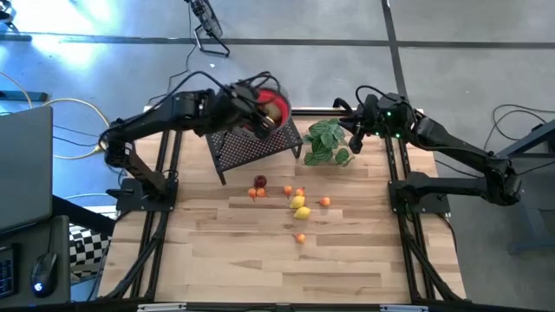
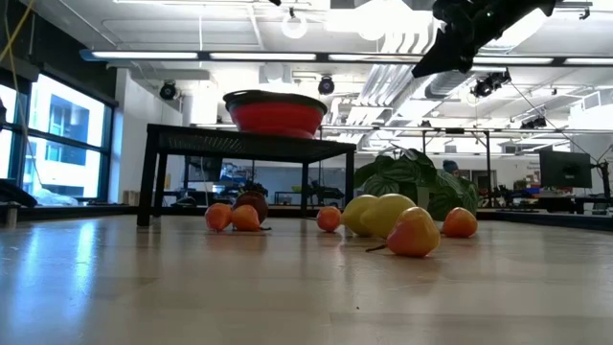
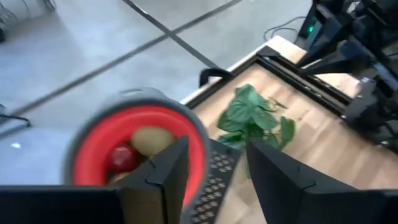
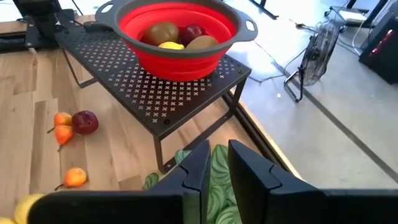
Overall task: Pick & Place Fruit
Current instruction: Put the orange pear into the red basket on the shelf
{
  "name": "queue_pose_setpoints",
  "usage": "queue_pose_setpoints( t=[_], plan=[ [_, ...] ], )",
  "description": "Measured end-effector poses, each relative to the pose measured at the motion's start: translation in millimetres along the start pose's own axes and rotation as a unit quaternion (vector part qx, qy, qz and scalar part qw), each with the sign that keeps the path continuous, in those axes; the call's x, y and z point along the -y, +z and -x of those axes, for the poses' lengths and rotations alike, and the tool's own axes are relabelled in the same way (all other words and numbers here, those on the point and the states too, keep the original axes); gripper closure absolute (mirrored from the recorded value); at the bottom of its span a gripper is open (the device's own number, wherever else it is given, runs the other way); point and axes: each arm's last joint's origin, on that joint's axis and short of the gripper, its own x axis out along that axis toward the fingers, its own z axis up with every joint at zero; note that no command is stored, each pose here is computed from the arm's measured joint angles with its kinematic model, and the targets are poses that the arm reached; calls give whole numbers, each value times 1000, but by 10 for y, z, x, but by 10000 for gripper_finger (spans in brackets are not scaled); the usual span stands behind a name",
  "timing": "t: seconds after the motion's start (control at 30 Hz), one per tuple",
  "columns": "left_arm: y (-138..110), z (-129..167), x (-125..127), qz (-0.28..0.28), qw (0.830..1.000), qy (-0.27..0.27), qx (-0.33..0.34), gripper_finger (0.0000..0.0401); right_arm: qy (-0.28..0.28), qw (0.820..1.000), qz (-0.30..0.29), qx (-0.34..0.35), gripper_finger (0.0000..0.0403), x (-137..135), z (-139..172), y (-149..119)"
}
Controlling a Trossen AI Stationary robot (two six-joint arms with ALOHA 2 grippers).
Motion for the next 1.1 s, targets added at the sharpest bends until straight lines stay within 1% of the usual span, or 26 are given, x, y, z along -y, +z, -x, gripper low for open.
queue_pose_setpoints(
  t=[0.07,0.23,0.37,0.5,0.63,0.77,0.9,1.0,1.1],
  plan=[
    [21,40,-73,-20,1000,5,1,266,0,1000,5,4,353,0,-1,7],
    [10,76,-103,-54,998,4,-7,315,-1,1000,9,10,353,6,-30,22],
    [24,102,-112,-56,998,14,4,355,0,1000,7,-2,353,11,-94,5],
    [28,134,-138,-71,997,17,6,394,3,1000,-16,-18,353,14,-173,-20],
    [0,164,-163,-77,997,12,-5,394,7,999,-22,-37,353,8,-202,-56],
    [-154,51,-119,-71,997,-1,-31,400,13,998,-22,-53,353,-19,-188,-84],
    [-377,-125,34,-68,997,-36,-22,400,30,995,-25,-89,353,-52,-114,-158],
    [-595,-302,121,-61,995,-73,-9,400,69,989,-35,-128,353,-84,-101,-237],
    [-789,-473,171,-51,990,-128,10,400,98,984,-41,-142,353,-105,-92,-267]
  ],
)
